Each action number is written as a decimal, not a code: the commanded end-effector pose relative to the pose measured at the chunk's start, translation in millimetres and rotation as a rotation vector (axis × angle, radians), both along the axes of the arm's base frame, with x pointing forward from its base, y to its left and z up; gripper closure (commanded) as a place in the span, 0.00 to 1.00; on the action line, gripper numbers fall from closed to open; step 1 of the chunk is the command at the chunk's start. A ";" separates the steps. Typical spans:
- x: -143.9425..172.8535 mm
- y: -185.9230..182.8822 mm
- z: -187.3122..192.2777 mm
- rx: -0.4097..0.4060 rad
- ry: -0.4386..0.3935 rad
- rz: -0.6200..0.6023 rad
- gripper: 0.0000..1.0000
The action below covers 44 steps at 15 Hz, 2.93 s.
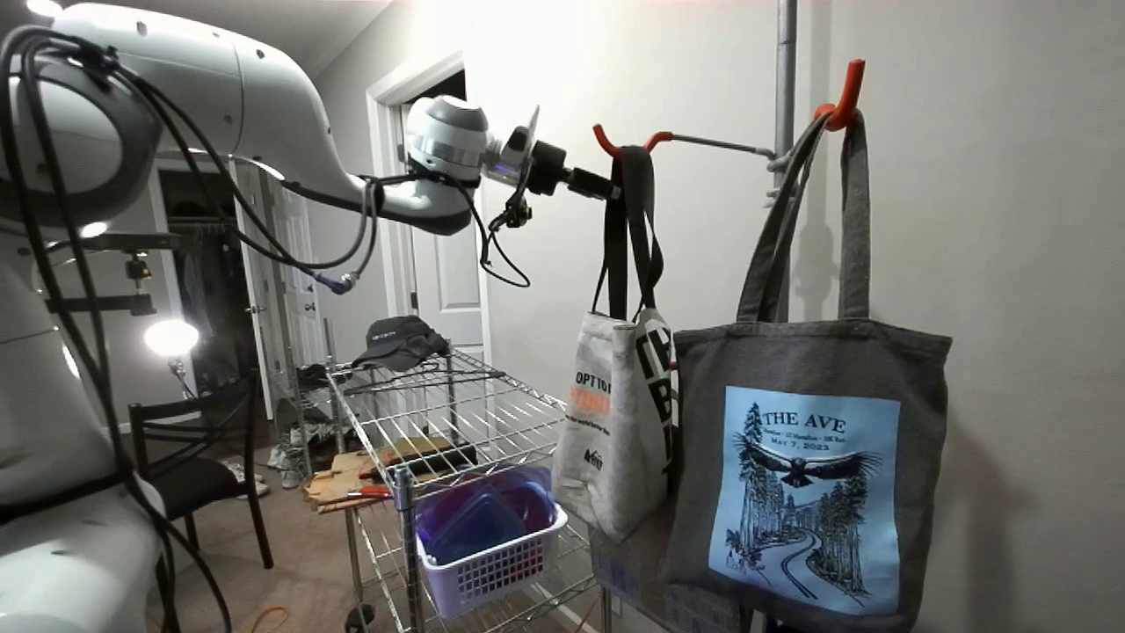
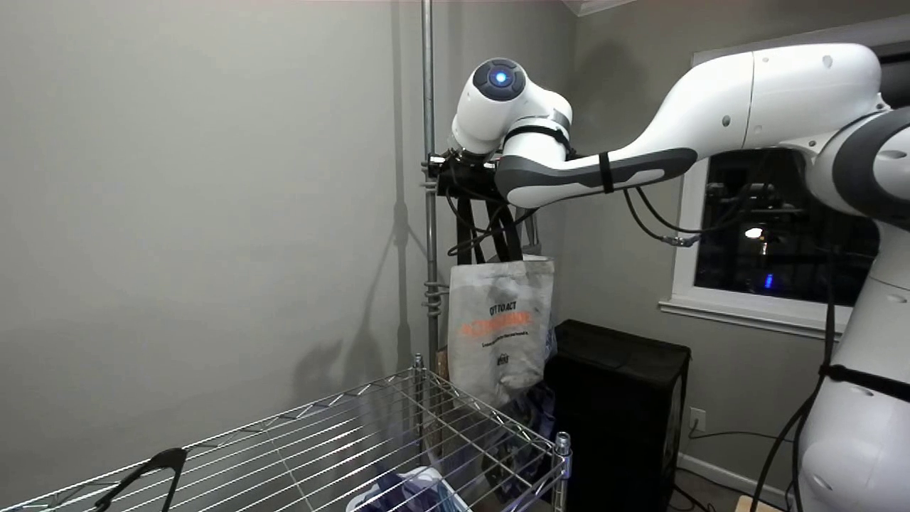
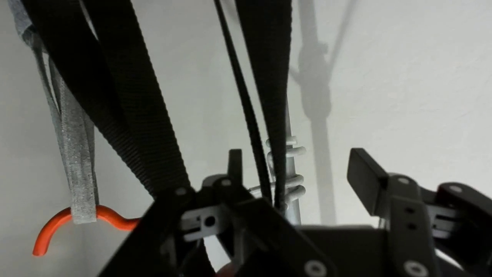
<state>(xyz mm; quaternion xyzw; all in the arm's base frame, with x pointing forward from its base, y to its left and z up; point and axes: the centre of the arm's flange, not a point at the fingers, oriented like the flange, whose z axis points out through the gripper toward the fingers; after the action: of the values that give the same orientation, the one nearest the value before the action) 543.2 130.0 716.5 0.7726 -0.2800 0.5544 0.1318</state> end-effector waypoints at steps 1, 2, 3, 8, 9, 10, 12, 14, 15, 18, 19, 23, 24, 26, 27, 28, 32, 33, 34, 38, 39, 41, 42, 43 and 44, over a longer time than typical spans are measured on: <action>8.5 -7.7 5.3 0.005 -0.019 -0.020 0.61; 8.5 -10.2 6.0 0.008 -0.020 -0.021 0.66; 7.8 -11.5 6.6 0.011 -0.021 -0.020 0.74; -14.9 -1.7 8.8 0.034 -0.008 0.008 0.97; -21.2 3.3 9.0 0.038 -0.005 0.025 0.97; -28.0 8.8 9.1 0.035 -0.009 0.031 0.98; -38.3 17.4 10.5 0.029 -0.009 0.048 0.95; -46.2 21.4 11.0 0.023 -0.016 0.056 0.95; -50.4 22.1 12.7 0.020 -0.024 0.057 0.93; -70.5 18.7 32.3 0.013 -0.071 0.052 0.95; -79.9 15.7 45.9 0.010 -0.095 0.054 0.94; -124.7 3.3 107.5 0.012 -0.175 0.083 0.95; -135.0 -0.4 122.0 0.004 -0.194 0.081 0.94; -152.7 -7.1 143.0 -0.009 -0.202 0.090 0.94; -160.3 -10.1 148.5 -0.013 -0.199 0.099 0.94; -166.2 -11.1 154.2 -0.021 -0.190 0.107 0.94; -201.9 -1.2 168.9 -0.029 -0.081 0.249 0.94; -212.0 5.0 173.7 -0.038 -0.052 0.294 0.94; -221.7 12.9 179.4 -0.048 -0.025 0.339 0.94; -265.1 57.8 194.5 -0.125 0.079 0.476 0.94; -274.3 69.5 195.5 -0.139 0.108 0.510 0.94; -294.7 93.8 195.9 -0.164 0.161 0.572 0.94; -298.6 106.9 191.9 -0.175 0.182 0.589 0.94; -300.0 118.0 189.7 -0.183 0.204 0.602 0.94; -298.4 127.3 187.2 -0.186 0.227 0.611 0.94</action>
<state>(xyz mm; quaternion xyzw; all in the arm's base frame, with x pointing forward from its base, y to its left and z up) 243.4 237.4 900.1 0.8489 0.0024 0.5261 0.0507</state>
